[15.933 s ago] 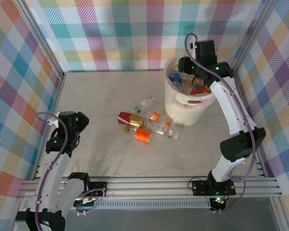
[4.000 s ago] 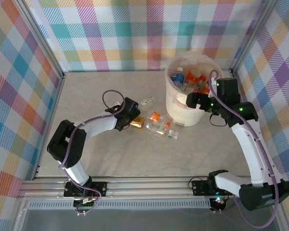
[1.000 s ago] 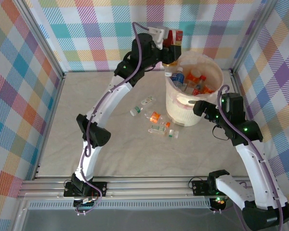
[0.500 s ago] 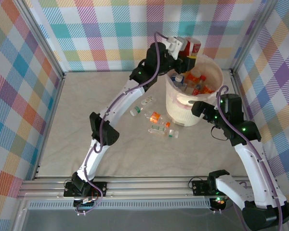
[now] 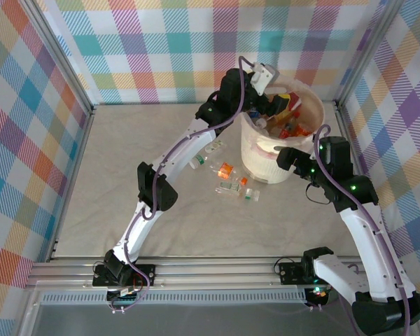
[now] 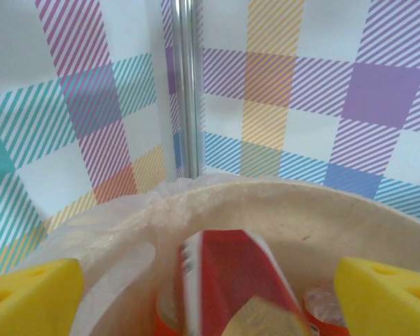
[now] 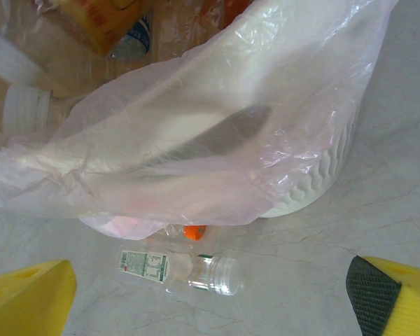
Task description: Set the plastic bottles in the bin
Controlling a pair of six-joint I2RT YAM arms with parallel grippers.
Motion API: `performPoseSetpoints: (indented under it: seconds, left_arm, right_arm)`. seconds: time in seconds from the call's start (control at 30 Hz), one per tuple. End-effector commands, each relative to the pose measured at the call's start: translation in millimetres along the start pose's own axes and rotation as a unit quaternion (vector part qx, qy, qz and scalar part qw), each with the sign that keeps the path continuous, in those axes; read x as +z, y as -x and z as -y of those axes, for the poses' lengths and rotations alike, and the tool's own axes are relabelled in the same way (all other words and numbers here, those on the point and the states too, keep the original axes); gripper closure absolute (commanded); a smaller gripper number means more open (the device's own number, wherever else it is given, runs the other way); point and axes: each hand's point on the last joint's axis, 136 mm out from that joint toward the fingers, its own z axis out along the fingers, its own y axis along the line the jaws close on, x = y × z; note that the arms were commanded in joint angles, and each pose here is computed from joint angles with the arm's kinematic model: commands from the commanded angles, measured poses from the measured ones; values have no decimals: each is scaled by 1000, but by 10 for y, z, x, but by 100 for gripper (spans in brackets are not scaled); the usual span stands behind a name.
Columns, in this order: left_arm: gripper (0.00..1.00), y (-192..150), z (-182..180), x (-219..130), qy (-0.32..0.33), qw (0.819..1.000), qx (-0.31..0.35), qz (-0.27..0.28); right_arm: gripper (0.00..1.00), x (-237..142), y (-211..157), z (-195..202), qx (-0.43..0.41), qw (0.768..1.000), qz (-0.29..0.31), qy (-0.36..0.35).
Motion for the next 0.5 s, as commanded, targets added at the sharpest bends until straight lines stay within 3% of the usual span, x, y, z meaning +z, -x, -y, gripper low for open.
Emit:
performPoseSetpoints:
  seconds: [0.0, 0.27, 0.47]
  left_arm:
    - [6, 147, 91, -21, -9, 1000, 16, 17]
    - [0, 373, 73, -146, 8, 999, 19, 31]
    - [0, 721, 21, -455, 42, 998, 11, 37]
  right_arm:
    - [0, -24, 43, -48, -1, 1000, 8, 9]
    - [0, -65, 68, -67, -12, 1000, 6, 9]
    - [0, -49, -20, -212, -40, 998, -18, 51]
